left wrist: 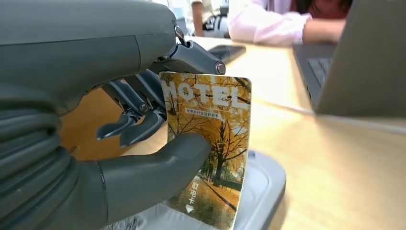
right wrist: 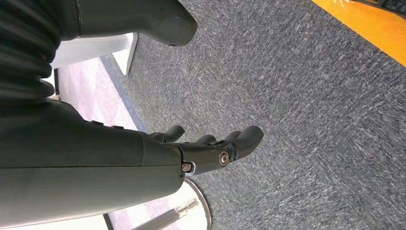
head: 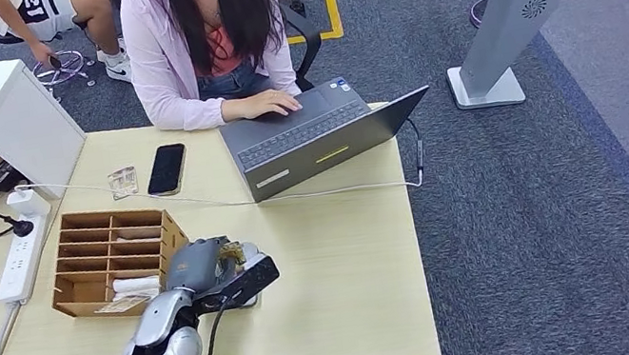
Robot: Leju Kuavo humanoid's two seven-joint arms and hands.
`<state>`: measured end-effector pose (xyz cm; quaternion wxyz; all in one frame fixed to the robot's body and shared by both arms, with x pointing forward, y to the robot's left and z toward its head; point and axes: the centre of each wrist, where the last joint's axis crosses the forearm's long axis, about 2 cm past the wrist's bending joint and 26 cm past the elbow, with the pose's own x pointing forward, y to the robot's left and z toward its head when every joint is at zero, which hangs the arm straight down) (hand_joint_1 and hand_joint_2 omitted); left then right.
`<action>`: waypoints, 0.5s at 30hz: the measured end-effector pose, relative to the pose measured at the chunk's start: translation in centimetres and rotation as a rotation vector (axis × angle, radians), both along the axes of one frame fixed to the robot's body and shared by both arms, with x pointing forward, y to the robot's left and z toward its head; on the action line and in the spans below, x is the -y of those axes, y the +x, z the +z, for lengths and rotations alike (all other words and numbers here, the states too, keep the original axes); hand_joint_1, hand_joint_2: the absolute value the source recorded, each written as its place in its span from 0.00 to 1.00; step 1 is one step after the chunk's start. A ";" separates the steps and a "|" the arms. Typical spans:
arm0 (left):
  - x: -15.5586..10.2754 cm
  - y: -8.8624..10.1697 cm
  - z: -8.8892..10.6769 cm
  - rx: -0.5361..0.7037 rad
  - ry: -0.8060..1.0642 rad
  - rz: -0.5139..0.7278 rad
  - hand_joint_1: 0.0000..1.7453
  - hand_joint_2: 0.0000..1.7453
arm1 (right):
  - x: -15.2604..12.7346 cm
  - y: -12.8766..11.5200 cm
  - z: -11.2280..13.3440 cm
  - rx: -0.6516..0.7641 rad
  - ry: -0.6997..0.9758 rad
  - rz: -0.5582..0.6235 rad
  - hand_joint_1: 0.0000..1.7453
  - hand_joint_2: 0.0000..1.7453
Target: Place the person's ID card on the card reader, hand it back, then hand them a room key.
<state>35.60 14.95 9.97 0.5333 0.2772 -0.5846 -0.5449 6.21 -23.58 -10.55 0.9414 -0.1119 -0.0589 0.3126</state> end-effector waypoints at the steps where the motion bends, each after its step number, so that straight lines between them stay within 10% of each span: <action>1: 0.0 0.1 0.1 0.029 -0.007 0.009 1.00 1.00 | 0.0 0.0 0.0 0.000 0.000 0.000 0.00 1.00; 15: -2.9 5.0 8.0 0.619 -0.079 0.108 1.00 1.00 | -0.1 0.0 0.0 0.000 -0.007 0.026 0.00 1.00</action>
